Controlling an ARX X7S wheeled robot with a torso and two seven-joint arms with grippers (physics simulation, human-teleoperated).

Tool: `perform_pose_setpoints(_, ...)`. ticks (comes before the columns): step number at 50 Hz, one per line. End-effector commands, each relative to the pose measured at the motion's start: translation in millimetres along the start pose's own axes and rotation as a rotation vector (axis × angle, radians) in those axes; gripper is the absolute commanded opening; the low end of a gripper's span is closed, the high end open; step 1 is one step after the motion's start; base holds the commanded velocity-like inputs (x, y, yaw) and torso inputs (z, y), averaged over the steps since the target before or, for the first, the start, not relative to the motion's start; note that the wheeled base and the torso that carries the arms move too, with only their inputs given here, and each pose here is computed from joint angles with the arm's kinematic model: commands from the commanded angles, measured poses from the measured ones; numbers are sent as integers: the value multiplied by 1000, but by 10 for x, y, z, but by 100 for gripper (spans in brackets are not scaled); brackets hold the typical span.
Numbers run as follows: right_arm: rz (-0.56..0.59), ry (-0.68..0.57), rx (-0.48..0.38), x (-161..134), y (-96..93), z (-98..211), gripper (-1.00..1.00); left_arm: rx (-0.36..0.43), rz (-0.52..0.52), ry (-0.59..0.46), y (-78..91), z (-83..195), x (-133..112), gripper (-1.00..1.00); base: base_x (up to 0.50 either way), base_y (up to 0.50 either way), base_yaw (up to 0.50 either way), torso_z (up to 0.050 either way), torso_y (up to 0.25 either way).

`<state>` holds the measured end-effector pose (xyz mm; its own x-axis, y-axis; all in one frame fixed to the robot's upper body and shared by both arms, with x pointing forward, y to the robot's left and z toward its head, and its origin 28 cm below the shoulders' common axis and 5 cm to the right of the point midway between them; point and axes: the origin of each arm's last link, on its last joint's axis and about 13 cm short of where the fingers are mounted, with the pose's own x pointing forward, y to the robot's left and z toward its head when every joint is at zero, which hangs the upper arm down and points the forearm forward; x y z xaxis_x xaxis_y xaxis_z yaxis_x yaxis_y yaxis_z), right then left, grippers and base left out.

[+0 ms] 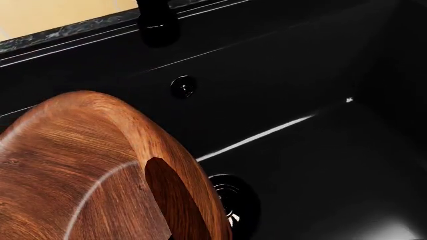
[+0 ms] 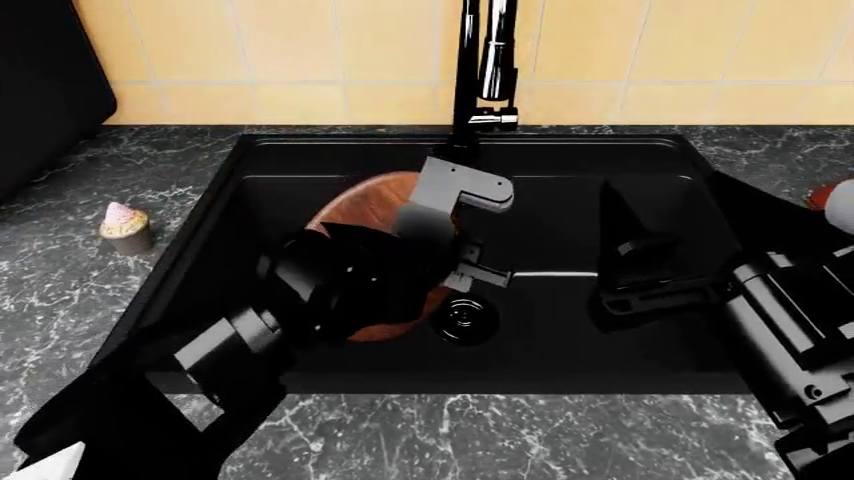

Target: Move the fresh-baked cupcake off the tray onto the counter, and place the bowl used for mixing into the sink.

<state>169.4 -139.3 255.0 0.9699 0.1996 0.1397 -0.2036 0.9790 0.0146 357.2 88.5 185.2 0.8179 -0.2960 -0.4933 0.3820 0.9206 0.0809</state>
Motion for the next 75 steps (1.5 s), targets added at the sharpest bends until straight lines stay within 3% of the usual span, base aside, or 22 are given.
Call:
perform_pose_setpoints(1, -14, 11, 10, 22, -43, -76, 100, 20, -65, 19, 25, -46, 171, -100, 0, 0, 0, 0, 10)
perform_pose_setpoints(29, -14, 13, 11, 3, -49, -67, 100, 27, -19, 73, 91, -176, 254, -100, 0, 0, 0, 0, 0)
perform_pose_setpoints(30, -15, 11, 11, 0, -51, -65, 100, 17, -5, 64, 102, -157, 256, 100, 0, 0, 0, 0, 0)
perform_pose_setpoints(57, -10, 3, 15, -28, -26, -51, 100, 31, -19, 23, 94, -43, 225, 100, 0, 0, 0, 0, 0)
perform_pose_setpoints(59, -9, 2, 13, -28, -23, -47, 100, 37, -43, 14, 78, -39, 223, 100, 0, 0, 0, 0, 0)
perform_pose_setpoints(60, -11, 2, 11, -30, -25, -41, 100, 1, -109, -23, 52, 4, 219, 100, 0, 0, 0, 0, 0)
perform_pose_setpoints(64, -9, 2, 9, -32, -17, -35, 100, -72, -212, -35, -11, 44, 164, 100, 0, 0, 0, 0, 0)
perform_pose_setpoints(68, -5, -1, 8, -30, -9, -23, 100, -105, -260, -59, -51, 56, 127, 100, 0, 0, 0, 0, 0)
perform_pose_setpoints(75, -5, -2, 4, -36, -6, -14, 100, -105, -254, -75, -45, 92, 61, 100, 0, 0, 0, 0, 0)
